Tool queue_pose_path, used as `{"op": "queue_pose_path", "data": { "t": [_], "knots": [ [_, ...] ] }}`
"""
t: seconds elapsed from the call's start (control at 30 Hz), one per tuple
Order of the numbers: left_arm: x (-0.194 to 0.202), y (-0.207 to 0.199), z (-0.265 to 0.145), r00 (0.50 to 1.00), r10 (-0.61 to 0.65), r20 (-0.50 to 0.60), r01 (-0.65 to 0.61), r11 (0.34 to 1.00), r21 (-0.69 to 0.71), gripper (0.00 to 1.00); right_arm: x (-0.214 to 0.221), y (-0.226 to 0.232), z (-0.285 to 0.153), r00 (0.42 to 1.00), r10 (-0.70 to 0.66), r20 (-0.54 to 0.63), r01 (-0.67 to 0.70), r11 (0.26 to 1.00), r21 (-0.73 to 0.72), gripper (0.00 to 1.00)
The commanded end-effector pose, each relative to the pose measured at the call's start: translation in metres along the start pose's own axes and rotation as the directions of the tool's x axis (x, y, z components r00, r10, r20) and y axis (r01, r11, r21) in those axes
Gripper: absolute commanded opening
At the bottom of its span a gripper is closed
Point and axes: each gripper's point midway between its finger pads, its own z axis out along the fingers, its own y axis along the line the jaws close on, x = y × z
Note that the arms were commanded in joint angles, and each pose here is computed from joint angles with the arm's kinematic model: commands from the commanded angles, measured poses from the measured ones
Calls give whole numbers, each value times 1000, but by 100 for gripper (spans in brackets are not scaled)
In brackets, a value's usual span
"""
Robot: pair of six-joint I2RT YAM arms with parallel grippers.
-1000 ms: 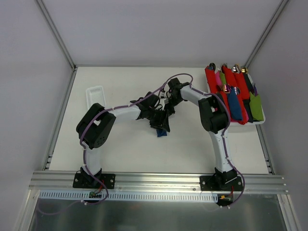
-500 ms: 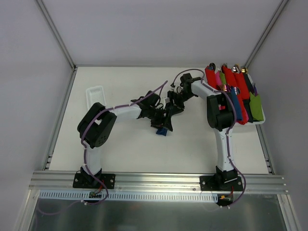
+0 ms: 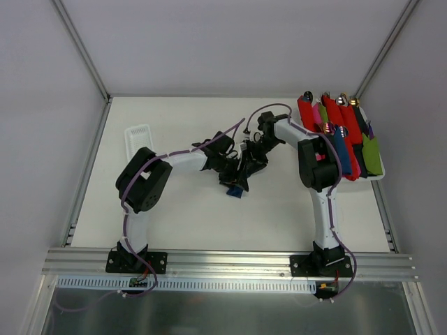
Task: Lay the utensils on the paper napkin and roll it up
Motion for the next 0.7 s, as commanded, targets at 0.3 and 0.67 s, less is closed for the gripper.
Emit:
{"op": "queue_pose_path", "data": {
  "t": [0.3,0.67],
  "knots": [
    [36,58,11,994,-18,-107,-5,977,-213,14,3,30,-45,995,-81,52,83,996,-30,37],
    [39,68,5,992,-4,-125,-27,969,-245,0,-6,45,-67,984,-123,131,140,982,-128,22]
  ]
}}
